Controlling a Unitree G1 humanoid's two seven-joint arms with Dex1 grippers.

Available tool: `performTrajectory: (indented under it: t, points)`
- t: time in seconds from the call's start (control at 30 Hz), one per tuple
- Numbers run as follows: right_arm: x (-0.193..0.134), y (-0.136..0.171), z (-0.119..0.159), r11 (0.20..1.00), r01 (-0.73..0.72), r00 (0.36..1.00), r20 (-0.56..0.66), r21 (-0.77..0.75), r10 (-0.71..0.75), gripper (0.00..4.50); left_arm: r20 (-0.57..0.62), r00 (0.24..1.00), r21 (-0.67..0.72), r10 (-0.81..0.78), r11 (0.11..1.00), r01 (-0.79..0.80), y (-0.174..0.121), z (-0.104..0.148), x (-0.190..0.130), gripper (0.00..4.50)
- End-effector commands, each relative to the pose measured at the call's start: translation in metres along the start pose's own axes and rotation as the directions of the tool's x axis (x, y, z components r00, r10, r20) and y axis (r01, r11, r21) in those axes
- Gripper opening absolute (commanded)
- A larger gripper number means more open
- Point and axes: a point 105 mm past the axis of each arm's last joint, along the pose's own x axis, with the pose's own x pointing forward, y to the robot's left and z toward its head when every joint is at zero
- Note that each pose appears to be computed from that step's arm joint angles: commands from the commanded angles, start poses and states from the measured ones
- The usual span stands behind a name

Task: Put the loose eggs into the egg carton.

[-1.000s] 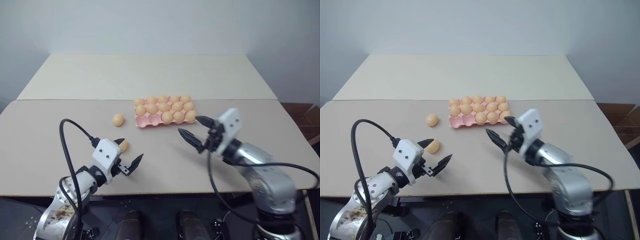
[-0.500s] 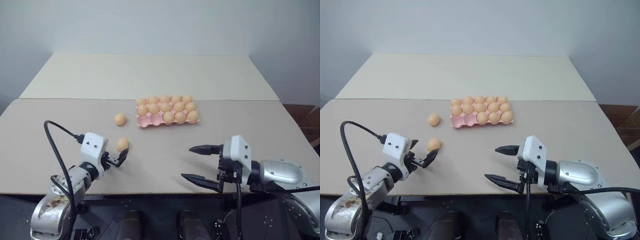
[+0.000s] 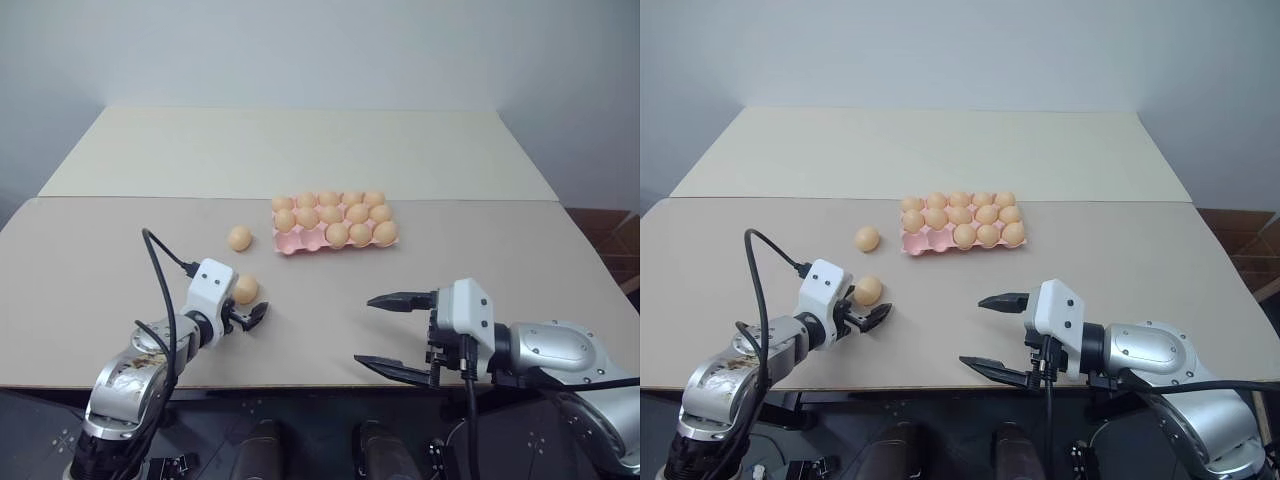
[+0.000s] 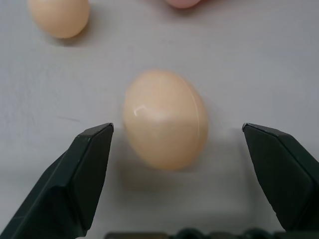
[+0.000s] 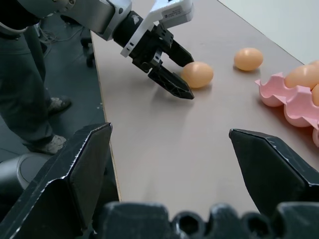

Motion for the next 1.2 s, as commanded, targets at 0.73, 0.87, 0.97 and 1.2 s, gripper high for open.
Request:
performTrajectory:
  t: [0.73,0.87,0.97,1.2]
  points:
    - [0.004,-0.017,0.005,0.993,0.107,0.993,0.053,-0.055,-0.104,4.5,0.298,0.948,0.192,-0.116,0.98,0.06,-0.024,0.109,0.046,1.46]
    - [0.01,-0.037,0.007,0.967,0.254,0.967,-0.009,0.019,-0.253,4.5,0.29,0.942,0.247,-0.17,0.964,0.098,-0.032,0.119,0.067,1.46]
    - [0.01,-0.045,0.012,0.951,0.305,0.952,-0.03,0.057,-0.303,4.5,0.283,0.94,0.275,-0.193,0.955,0.113,-0.034,0.121,0.078,1.46]
    - [0.009,-0.045,0.019,0.94,0.338,0.94,-0.058,0.055,-0.335,4.5,0.27,0.937,0.309,-0.222,0.942,0.134,-0.038,0.119,0.093,1.46]
